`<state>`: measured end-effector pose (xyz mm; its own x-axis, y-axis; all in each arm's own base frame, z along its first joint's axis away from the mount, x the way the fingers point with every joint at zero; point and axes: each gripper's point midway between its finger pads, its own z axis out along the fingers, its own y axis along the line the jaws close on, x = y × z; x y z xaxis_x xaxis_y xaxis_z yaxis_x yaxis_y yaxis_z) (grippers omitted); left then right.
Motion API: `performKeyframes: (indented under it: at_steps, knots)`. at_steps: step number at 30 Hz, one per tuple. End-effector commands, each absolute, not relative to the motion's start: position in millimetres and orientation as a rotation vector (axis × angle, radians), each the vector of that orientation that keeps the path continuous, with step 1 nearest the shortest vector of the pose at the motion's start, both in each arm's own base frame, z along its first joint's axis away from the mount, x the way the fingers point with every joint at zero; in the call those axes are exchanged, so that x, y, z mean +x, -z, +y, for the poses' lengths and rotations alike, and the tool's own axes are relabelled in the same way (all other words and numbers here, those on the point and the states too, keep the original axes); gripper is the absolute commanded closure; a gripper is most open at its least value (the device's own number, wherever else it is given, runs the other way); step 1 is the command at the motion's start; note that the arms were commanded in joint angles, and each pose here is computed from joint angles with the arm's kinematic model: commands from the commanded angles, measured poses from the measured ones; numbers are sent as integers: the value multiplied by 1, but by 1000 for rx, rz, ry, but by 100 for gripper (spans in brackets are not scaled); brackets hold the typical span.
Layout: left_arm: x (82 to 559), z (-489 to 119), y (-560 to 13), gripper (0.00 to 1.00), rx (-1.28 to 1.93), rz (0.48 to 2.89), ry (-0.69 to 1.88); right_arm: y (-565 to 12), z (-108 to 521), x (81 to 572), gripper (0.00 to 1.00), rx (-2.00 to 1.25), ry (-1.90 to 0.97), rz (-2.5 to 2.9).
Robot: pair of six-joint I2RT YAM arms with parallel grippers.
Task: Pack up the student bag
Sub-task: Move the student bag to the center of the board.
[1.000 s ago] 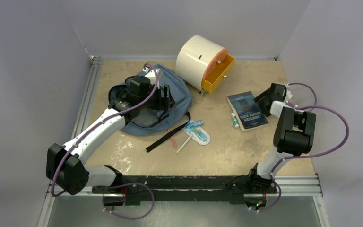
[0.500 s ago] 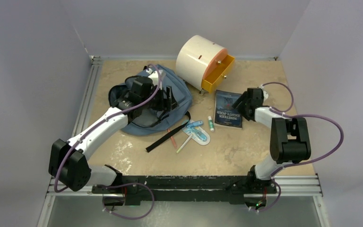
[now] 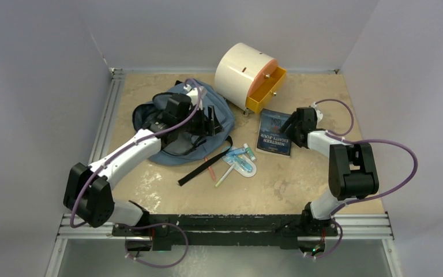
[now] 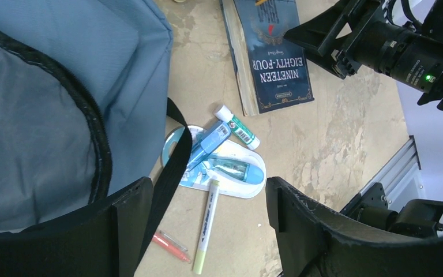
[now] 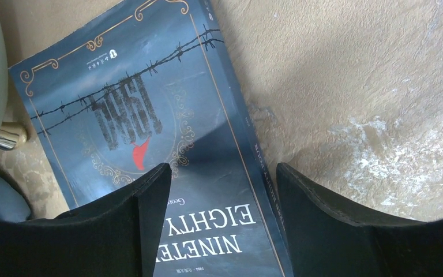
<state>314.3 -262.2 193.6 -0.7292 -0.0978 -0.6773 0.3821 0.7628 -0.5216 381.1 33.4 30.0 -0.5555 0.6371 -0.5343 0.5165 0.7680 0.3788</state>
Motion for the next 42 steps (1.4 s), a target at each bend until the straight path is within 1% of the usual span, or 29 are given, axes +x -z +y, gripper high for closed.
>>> performKeyframes:
  at_steps: [1,8,14,20,29,31,34,37,42]
  knots:
    - [320,-291,-212,29,244,2160,954,-33,33,384,30,788,-220,2313]
    - [318,-350,-205,29,297,2144,1012,-29,37,373,30,762,-241,2347]
    - [325,-400,-189,29,260,2117,1032,-35,42,366,30,765,-287,2335]
    - [354,-423,-149,28,205,2176,956,-42,45,364,30,778,-322,2312]
    - [382,-447,-109,29,274,2226,864,-58,41,354,30,790,-322,2261]
    - [386,-450,-104,31,290,2225,852,-61,41,350,30,793,-328,2253]
    - [387,-450,-89,39,324,2270,812,-63,41,347,30,799,-333,2244]
    - [386,-451,-77,44,347,2301,794,-66,41,345,30,800,-341,2236]
    - [386,-450,-65,46,360,2321,778,-68,42,344,30,799,-345,2233]
